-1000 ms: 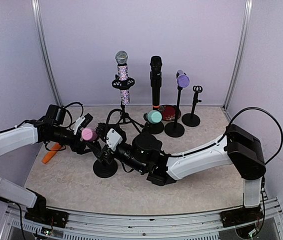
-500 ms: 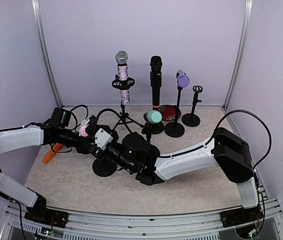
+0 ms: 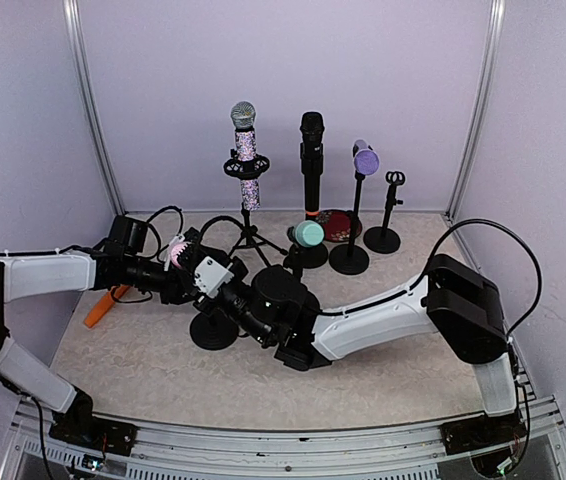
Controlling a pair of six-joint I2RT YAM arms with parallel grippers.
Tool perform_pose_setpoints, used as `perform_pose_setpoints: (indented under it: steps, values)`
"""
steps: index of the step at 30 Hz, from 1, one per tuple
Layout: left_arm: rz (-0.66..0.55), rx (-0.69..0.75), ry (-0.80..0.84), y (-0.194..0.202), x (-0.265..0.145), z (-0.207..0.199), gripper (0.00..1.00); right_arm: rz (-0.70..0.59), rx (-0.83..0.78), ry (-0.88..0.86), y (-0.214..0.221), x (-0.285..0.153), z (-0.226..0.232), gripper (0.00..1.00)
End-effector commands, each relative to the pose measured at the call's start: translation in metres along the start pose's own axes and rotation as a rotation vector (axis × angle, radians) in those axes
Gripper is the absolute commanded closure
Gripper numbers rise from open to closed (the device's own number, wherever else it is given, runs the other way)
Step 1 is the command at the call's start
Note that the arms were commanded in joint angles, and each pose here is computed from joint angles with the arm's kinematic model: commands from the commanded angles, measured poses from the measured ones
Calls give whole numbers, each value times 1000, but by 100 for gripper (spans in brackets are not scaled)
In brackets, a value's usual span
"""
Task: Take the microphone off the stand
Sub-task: Hold the microphone stand with the microphone at the center of the board, then remove the microphone from the microphone stand.
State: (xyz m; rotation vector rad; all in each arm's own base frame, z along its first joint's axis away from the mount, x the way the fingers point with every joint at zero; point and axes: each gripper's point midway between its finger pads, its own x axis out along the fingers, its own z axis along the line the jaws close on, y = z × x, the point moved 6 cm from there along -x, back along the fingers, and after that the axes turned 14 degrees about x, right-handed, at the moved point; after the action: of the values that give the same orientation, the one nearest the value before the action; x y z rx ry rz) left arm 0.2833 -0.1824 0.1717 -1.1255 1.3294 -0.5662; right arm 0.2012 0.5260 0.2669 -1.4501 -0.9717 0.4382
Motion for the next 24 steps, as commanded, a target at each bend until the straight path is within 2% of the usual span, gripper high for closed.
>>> perform_pose_setpoints:
  steps: [1, 7, 24]
  values:
    - [30, -45, -36, 13, 8, 10, 100, -102, 18, -55, -40, -12, 8, 94]
    - [45, -51, -75, 17, 9, 17, 100, -182, -10, -81, -72, -24, 11, 100]
    - [144, -85, -289, 34, 9, 40, 100, -306, -1, -153, -130, -62, 27, 100]
